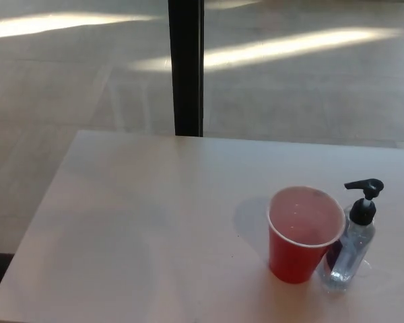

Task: The robot uses its right hand fist to press the hand soap kept in the middle of the table to get liquid hand soap out

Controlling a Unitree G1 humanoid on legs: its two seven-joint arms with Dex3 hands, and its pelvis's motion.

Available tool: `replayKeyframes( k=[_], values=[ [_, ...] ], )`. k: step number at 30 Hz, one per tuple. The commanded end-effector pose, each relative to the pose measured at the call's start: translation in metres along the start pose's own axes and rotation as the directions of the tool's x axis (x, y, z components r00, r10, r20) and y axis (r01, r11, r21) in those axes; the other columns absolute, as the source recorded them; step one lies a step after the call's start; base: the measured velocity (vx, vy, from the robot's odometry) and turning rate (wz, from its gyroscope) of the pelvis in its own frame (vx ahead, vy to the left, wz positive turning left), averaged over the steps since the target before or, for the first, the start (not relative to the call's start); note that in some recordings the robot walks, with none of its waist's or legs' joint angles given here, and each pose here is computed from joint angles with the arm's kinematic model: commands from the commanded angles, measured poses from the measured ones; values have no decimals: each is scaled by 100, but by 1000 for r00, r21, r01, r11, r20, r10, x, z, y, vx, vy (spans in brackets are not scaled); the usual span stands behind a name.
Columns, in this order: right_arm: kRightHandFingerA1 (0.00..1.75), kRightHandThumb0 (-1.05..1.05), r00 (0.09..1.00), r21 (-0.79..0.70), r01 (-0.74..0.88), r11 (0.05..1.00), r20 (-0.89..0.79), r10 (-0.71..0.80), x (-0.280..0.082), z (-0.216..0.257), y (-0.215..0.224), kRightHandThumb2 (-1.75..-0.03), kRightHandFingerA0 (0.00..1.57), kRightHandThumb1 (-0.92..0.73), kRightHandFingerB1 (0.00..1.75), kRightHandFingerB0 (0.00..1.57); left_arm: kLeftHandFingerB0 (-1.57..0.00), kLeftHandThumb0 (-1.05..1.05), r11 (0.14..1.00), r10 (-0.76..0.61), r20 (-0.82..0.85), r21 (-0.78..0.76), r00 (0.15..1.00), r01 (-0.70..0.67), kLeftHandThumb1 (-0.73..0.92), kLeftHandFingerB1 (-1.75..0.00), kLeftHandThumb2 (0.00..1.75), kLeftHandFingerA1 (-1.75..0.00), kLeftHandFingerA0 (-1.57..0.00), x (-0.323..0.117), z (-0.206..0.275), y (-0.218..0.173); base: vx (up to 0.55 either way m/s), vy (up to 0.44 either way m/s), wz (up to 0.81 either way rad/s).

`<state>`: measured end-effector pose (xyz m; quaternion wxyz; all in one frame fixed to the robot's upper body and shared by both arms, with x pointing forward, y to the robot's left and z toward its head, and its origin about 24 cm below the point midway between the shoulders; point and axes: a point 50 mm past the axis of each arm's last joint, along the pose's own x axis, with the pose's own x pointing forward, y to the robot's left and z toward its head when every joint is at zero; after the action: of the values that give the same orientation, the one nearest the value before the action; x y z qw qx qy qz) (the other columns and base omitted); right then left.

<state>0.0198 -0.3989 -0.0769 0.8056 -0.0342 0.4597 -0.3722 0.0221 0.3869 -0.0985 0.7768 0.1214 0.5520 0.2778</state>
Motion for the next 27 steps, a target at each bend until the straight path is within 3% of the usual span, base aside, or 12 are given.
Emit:
replayKeyframes(
  k=[1, 2, 4, 7, 8, 12, 15, 17, 18, 20, 21, 27],
  values=[
    [71, -51, 997, 284, 33, 958, 62, -53, -4, 17, -32, -59, 64, -65, 41, 39, -51, -56, 990, 61, 14, -125, 998, -59, 69, -48, 61, -64, -68, -2, -1, 27, 0, 0, 0],
    [76, -62, 992, 347, 41, 937, 98, -79, -2, 32, -37, -91, 55, -55, 51, 24, -50, -56, 988, 61, 11, -141, 998, -59, 69, -48, 60, -66, -69, -2, 0, 26, 0, 0, 0],
    [76, -62, 990, 327, 42, 944, 117, -85, -2, 37, -40, -61, 54, -71, 39, 19, -49, -57, 987, 61, 5, -146, 998, -60, 69, -48, 60, -66, -69, -2, -2, 27, 0, 0, 0],
    [64, -68, 960, 406, -18, 914, 263, -98, -5, 93, -49, -94, 20, -56, 33, 1, -46, -56, 987, 54, -2, -149, 999, -53, 69, -47, 61, -62, -62, -2, -2, 25, 0, 0, 0],
    [63, -65, 942, 407, -48, 912, 322, -94, -6, 109, -51, -64, 9, -75, 24, 3, -47, -56, 988, 52, 0, -146, 999, -51, 69, -47, 61, -60, -62, -2, -2, 25, 0, 0, 0],
    [62, -67, 887, 472, -109, 875, 443, -128, -13, 161, -56, -63, 11, -75, 32, 6, -50, -57, 988, 60, 1, -142, 998, -59, 69, -48, 60, -62, -65, -2, -1, 27, 0, 0, 0],
    [65, -76, 772, 440, -175, 880, 616, -154, -39, 230, -56, -98, 32, -59, 40, 5, -47, -56, 987, 55, 7, -153, 998, -54, 69, -48, 61, -64, -63, -2, 0, 28, 0, 0, 0],
    [67, -77, 738, 435, -201, 878, 657, -157, -48, 247, -55, -63, 44, -76, 37, 10, -46, -55, 987, 53, 11, -154, 999, -50, 70, -48, 61, -63, -62, -2, 0, 27, 0, 0, 0],
    [68, -77, 712, 426, -218, 878, 685, -155, -55, 259, -54, -98, 53, -62, 46, 8, -46, -55, 986, 49, 13, -158, 999, -46, 70, -48, 61, -63, -62, -2, 0, 27, 0, 0, 0],
    [69, -71, 661, 408, -265, 874, 737, -143, -70, 280, -51, -98, 66, -61, 48, 12, -48, -56, 987, 55, 10, -150, 998, -53, 70, -48, 61, -62, -64, -2, 1, 27, 0, 0, 0],
    [53, -63, 589, 378, -320, 869, 797, -130, -94, 307, -43, -63, 87, -78, 39, 24, -46, -57, 990, 49, 18, -133, 999, -46, 71, -47, 61, -62, -64, -2, 1, 27, 0, 0, 0],
    [81, -35, 388, 241, -420, 875, 919, -68, -145, 352, -10, -69, 109, -75, 44, 63, -47, -58, 988, 38, 13, -153, 999, -35, 70, -46, 61, -61, -64, -2, 0, 28, 0, 0, 0]
  ],
)
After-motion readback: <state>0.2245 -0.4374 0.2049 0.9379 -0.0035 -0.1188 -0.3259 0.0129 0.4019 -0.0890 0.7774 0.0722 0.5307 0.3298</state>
